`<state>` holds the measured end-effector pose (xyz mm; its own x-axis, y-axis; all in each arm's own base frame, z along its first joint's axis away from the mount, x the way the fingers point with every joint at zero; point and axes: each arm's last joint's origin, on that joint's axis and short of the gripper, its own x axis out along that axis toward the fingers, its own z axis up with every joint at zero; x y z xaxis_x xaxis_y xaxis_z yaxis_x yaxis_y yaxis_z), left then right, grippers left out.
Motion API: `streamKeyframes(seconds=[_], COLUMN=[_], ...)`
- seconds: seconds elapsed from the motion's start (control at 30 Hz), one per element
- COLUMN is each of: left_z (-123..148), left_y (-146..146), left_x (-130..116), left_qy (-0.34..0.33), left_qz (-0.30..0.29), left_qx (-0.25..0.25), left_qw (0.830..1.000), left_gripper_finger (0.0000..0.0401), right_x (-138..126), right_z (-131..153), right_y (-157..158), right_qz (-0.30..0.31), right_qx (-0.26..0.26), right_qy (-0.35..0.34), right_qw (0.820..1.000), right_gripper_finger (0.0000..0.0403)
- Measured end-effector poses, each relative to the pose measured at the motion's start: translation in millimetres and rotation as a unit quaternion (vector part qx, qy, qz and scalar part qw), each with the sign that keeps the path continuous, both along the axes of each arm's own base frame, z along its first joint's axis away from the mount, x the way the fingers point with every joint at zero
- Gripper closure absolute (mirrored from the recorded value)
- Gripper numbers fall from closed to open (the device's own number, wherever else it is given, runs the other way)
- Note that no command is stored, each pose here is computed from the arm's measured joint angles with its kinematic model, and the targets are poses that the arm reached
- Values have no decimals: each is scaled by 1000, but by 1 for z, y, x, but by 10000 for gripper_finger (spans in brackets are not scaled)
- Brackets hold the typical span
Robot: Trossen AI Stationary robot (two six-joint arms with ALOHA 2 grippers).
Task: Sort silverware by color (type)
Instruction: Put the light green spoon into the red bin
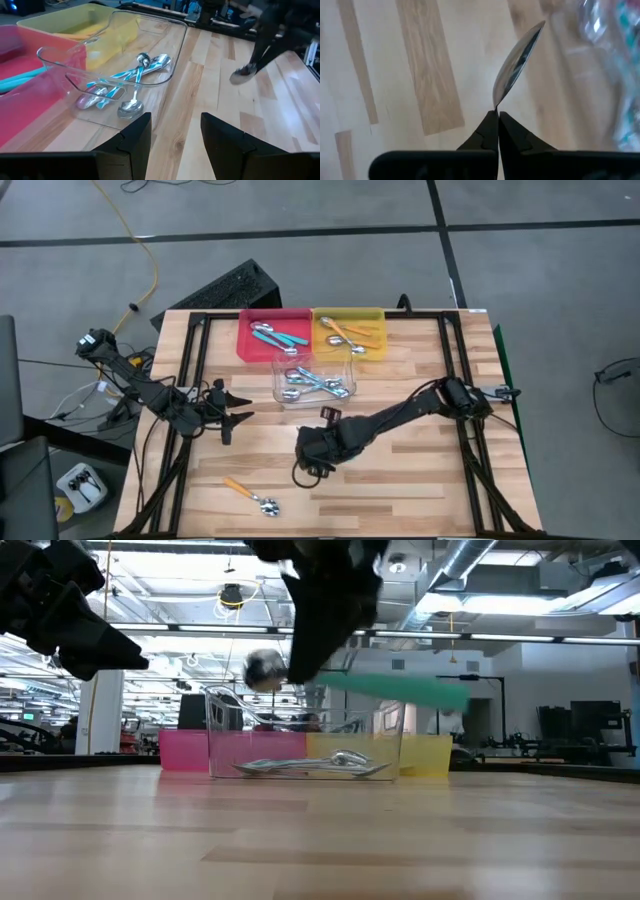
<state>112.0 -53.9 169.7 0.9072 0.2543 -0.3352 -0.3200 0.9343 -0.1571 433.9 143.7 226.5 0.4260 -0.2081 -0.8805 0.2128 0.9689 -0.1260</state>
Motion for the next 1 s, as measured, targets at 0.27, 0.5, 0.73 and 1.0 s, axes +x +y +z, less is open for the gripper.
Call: streamKeyframes(seconds=[0.27,0.5,0.73,1.0], left_z=[-1,-2,-1,-1], left_y=[0,1,1,2], left_x=[-1,-1,-1,-1], left_qy=[7,8,5,-3], left_qz=[-2,3,9,28], left_qx=[4,9,9,16], left_qw=[1000,1000,1000,999], left_gripper_finger=[246,246,246,246], right_x=[1,-17,-34,-31], right_z=[43,88,118,131], right_y=[-24,-60,-98,-156], right_qz=[59,33,15,9], right_qx=[-36,-64,-102,-129], right_qy=[0,-24,-29,-45], right_qw=[998,997,994,991], right_gripper_finger=[380,379,379,379])
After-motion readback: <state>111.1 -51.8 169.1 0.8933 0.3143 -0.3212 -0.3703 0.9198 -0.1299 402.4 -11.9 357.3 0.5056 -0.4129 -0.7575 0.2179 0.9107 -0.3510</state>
